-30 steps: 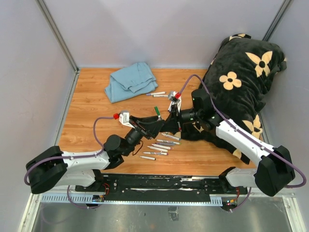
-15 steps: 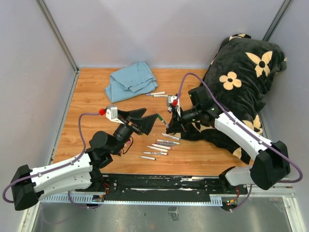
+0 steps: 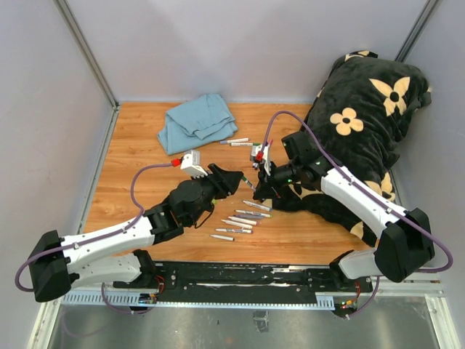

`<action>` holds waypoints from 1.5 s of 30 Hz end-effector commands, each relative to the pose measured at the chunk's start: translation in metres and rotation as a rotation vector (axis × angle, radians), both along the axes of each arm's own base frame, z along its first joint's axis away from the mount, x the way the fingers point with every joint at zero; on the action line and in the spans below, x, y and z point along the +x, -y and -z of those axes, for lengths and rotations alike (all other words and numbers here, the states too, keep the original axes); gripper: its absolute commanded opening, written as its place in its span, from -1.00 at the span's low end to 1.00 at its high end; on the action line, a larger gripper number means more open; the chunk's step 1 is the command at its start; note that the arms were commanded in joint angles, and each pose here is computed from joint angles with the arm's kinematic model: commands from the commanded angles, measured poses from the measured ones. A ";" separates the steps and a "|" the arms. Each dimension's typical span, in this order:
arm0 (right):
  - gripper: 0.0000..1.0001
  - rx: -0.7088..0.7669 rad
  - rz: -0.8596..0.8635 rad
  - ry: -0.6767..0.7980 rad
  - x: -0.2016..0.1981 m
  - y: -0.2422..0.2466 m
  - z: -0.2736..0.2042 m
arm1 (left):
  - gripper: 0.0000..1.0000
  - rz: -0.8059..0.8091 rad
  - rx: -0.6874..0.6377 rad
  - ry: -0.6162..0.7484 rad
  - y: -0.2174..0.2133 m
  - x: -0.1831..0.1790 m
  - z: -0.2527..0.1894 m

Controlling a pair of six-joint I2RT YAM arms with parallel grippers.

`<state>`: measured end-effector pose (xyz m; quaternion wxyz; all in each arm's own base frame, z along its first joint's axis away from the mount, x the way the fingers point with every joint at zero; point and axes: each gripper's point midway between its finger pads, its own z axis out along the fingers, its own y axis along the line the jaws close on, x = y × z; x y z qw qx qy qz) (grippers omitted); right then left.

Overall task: Open the pen caps
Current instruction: Pick up the pen from the center of the board, then open the pen cap from the pen.

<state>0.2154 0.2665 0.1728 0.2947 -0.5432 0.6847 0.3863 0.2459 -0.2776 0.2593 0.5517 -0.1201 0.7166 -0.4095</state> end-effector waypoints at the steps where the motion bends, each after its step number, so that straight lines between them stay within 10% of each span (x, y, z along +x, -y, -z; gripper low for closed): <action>1: -0.99 0.004 0.030 0.006 0.011 0.000 -0.006 | 0.08 -0.043 -0.071 -0.057 0.004 0.007 -0.006; 7: -0.99 0.009 0.029 0.004 0.010 -0.001 -0.006 | -0.02 -0.028 -0.079 -0.080 0.018 0.012 -0.001; 17: -0.99 0.006 0.031 0.011 0.011 -0.001 -0.005 | -0.97 -0.029 -0.045 -0.125 0.025 0.015 0.011; 34: -0.99 -0.024 -0.015 -0.075 0.001 -0.016 0.024 | -0.99 -0.266 -0.068 -0.019 -0.074 0.110 -0.044; 45: -0.98 -0.057 0.018 0.012 0.016 -0.002 0.022 | -0.99 -0.219 0.019 -0.141 -0.104 0.089 0.036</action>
